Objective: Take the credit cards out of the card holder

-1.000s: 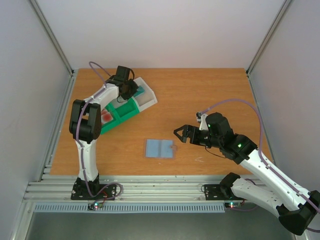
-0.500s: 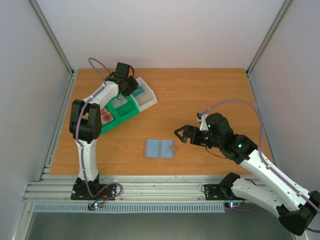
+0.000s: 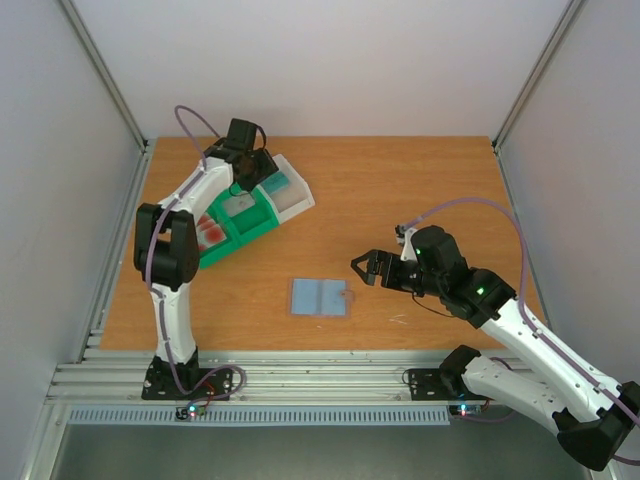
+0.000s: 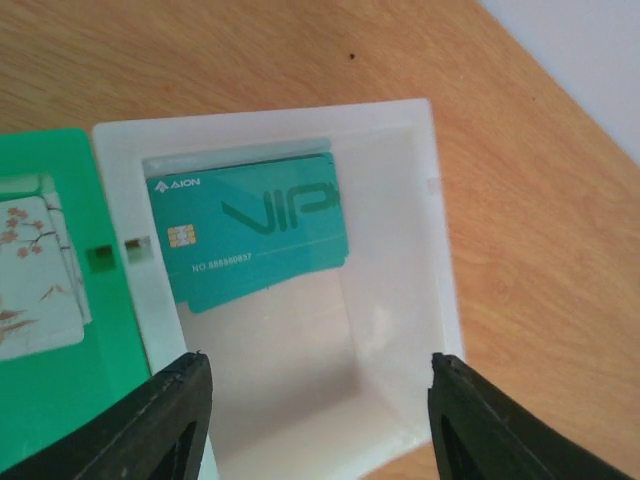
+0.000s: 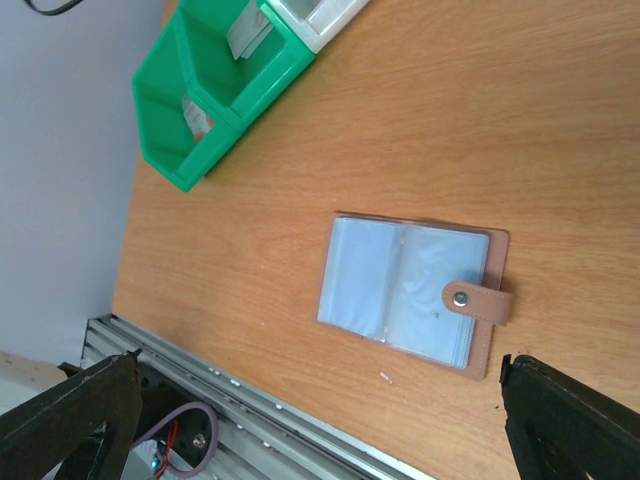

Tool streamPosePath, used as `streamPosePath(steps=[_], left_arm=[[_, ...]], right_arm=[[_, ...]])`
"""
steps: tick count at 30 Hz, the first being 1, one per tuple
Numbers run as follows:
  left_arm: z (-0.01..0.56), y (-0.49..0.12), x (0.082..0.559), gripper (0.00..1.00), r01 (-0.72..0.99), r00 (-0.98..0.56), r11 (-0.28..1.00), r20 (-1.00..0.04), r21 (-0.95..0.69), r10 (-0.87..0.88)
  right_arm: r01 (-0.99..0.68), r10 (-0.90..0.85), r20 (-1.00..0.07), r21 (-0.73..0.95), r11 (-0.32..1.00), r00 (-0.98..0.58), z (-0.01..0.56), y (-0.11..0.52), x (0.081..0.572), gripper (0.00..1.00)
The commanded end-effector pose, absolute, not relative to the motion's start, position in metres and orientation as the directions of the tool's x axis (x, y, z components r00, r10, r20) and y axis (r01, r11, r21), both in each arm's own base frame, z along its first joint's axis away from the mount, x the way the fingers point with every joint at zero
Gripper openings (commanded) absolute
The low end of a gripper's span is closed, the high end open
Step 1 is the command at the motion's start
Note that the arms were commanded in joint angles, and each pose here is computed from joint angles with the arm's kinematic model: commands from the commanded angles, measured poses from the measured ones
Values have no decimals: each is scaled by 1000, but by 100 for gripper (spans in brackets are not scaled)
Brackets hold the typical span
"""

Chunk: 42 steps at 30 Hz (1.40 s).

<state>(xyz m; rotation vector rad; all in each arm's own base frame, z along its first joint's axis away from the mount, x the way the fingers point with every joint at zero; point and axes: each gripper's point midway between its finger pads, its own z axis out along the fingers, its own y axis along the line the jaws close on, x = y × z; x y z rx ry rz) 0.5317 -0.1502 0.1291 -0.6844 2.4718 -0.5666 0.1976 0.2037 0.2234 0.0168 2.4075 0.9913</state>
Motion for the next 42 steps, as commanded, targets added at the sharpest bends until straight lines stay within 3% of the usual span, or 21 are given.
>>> streamPosePath(steps=[1, 4, 5, 14, 27, 42], left_arm=[[200, -148, 513, 69, -233, -736, 810, -447, -538, -509], [215, -151, 492, 97, -172, -756, 819, -459, -548, -466], [219, -152, 483, 99, -146, -768, 825, -464, -546, -442], [250, -179, 390, 99, 146, -822, 796, -520, -587, -233], [280, -190, 269, 99, 403, -765, 675, -632, -619, -123], [315, -184, 211, 99, 545, -662, 549, -727, -634, -183]], right_arm=[[-202, 211, -517, 630, 750, -829, 241, 197, 202, 99], [-198, 211, -530, 612, 766, -822, 243, 192, 202, 99], [-196, 211, -533, 606, 770, -819, 244, 190, 202, 98], [-211, 199, -589, 553, 806, -783, 258, 176, 201, 98], [-207, 200, -637, 505, 838, -744, 270, 156, 197, 98], [-239, 198, -685, 488, 840, -701, 294, 152, 197, 99]])
